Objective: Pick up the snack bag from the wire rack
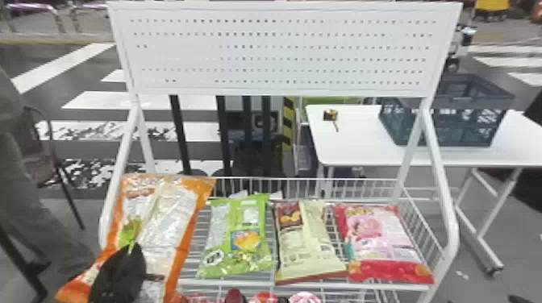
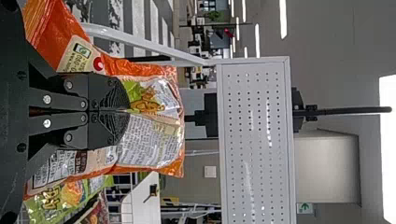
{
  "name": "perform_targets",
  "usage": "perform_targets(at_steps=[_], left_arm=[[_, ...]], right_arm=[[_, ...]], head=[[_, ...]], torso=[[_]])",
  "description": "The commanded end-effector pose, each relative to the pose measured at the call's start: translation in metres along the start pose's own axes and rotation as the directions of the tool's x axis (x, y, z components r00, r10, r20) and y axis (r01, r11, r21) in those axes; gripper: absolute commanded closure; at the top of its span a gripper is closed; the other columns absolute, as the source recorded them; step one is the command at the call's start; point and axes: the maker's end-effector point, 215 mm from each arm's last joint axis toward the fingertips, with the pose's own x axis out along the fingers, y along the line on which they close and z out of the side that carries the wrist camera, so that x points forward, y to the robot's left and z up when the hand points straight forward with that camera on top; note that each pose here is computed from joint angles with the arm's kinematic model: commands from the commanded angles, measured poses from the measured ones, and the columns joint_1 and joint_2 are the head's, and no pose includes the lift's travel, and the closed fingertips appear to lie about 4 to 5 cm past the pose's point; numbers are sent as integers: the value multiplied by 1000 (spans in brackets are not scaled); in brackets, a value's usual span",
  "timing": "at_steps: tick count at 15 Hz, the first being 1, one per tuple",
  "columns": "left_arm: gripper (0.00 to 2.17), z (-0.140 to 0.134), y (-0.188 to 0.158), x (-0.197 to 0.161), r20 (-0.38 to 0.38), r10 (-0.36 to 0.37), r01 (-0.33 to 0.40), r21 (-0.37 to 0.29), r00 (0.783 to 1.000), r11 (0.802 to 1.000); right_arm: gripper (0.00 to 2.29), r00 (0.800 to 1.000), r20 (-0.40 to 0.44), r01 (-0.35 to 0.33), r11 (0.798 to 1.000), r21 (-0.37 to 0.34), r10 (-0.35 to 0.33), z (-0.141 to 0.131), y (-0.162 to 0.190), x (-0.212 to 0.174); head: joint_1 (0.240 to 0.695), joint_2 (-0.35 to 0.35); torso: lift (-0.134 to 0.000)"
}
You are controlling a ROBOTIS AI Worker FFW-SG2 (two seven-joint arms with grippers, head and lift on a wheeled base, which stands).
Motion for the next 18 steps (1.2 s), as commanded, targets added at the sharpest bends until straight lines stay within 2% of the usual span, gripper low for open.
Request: perform_targets(at_steps=[1,9,12,15,18], left_arm=[[1673,0,0,0,0,0,0,1,1000,1000],[1673,-2,0,0,-4,0,0,2,1000,1000],[1673,-1,-2,1,-2,-4,4,1,1000,1000],[1673,-3,-4,1,-6,-9,9,2,1000,1000],[1673,-5,-6,0,-12,-10,10,12,1000,1000]], right_arm=[[113,1000,1,1,1000,1,-1,0,0,0],[113,1000,-7,1,1000,11,-1,-7,0,6],[117,996,-89,15,997,77,-8,-59,-7,63],[124,997,-74,-19,995,96,26,-74,7,134],[124,994,-101,-29,998,59,34,-84,6,188]], head=[[499,0],[499,0],[499,0],[499,0],[499,0]], torso=[[0],[0],[0],[0],[0]])
